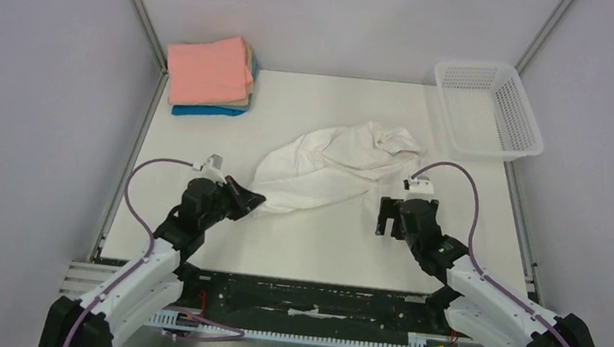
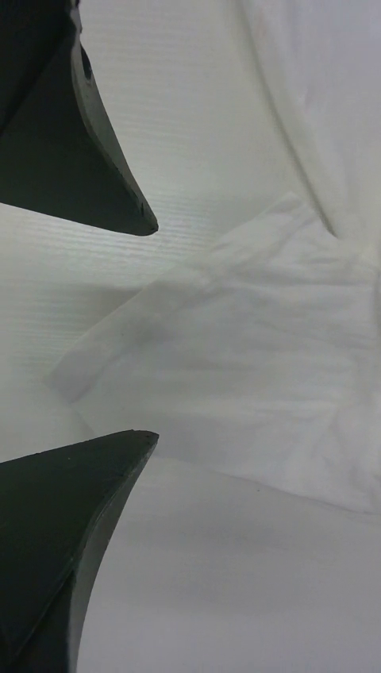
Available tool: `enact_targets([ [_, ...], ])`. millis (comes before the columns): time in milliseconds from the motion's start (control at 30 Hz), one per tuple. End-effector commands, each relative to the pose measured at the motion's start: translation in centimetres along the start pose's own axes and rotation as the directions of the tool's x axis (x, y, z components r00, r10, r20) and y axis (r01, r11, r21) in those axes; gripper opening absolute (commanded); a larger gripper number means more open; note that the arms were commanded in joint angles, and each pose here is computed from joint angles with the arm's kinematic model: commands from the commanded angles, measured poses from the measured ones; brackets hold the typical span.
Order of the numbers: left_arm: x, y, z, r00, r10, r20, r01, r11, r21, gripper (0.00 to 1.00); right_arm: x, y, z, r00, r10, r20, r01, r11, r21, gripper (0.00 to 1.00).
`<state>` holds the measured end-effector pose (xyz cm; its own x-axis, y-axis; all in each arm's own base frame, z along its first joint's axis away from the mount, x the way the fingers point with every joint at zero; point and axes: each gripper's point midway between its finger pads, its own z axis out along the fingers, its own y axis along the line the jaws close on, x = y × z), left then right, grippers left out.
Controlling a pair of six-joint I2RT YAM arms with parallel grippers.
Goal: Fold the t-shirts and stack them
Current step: Flatten out the tshirt
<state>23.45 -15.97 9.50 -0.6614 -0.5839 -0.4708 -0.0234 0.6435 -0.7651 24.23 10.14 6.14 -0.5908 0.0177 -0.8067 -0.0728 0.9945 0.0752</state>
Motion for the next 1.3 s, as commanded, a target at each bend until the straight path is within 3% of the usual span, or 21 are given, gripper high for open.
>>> enact_targets([
  [0, -1.4, -0.3, -1.8, 0.993, 0.060, 0.101, -0.061, 0.998, 0.012, 0.02, 2.8, -1.7, 0.0, 0.996, -0.029, -0.080, 0.036, 0.996, 0.082, 0.94],
  [333, -1.6, -0.6, -2.7, 0.987, 0.086, 0.135, -0.092, 0.995, 0.037, 0.02, 6.6, -2.8, 0.8, 0.981, -0.022, -0.195, 0.050, 0.989, 0.140, 0.86],
  [500, -1.5, -0.1, -2.3, 0.989, 0.085, 0.120, -0.087, 0.996, 0.008, 0.02, 7.4, -1.7, 1.8, 0.980, -0.004, -0.201, 0.023, 0.996, 0.091, 0.64],
  [667, -2.1, 0.4, -2.2, 0.986, 0.084, 0.146, -0.081, 0.996, -0.028, 0.02, 6.5, -1.7, 2.6, 0.985, 0.026, -0.169, -0.005, 0.992, 0.126, 0.14],
  [733, -3.0, 0.3, -2.3, 0.979, 0.094, 0.180, -0.087, 0.995, -0.048, 0.02, 3.9, -1.6, 2.6, 0.995, 0.047, -0.085, -0.035, 0.989, 0.145, 0.00],
  [933, -8.2, -3.1, -3.8, 0.935, 0.147, 0.323, -0.130, 0.989, -0.072, 0.02, -7.6, -1.4, 0.0, 0.963, 0.098, 0.253, -0.141, 0.978, 0.156, 0.00],
  [1100, -12.5, -7.5, -6.2, 0.884, 0.207, 0.420, -0.193, 0.978, -0.075, 0.02, -18.3, -2.4, -5.5, 0.865, 0.104, 0.492, -0.212, 0.963, 0.167, 0.00],
  [1267, -17.4, -12.8, -12.0, 0.783, 0.259, 0.566, -0.260, 0.962, -0.080, 0.02, -27.2, -3.3, -12.3, 0.758, 0.070, 0.649, -0.240, 0.955, 0.176, 0.00],
])
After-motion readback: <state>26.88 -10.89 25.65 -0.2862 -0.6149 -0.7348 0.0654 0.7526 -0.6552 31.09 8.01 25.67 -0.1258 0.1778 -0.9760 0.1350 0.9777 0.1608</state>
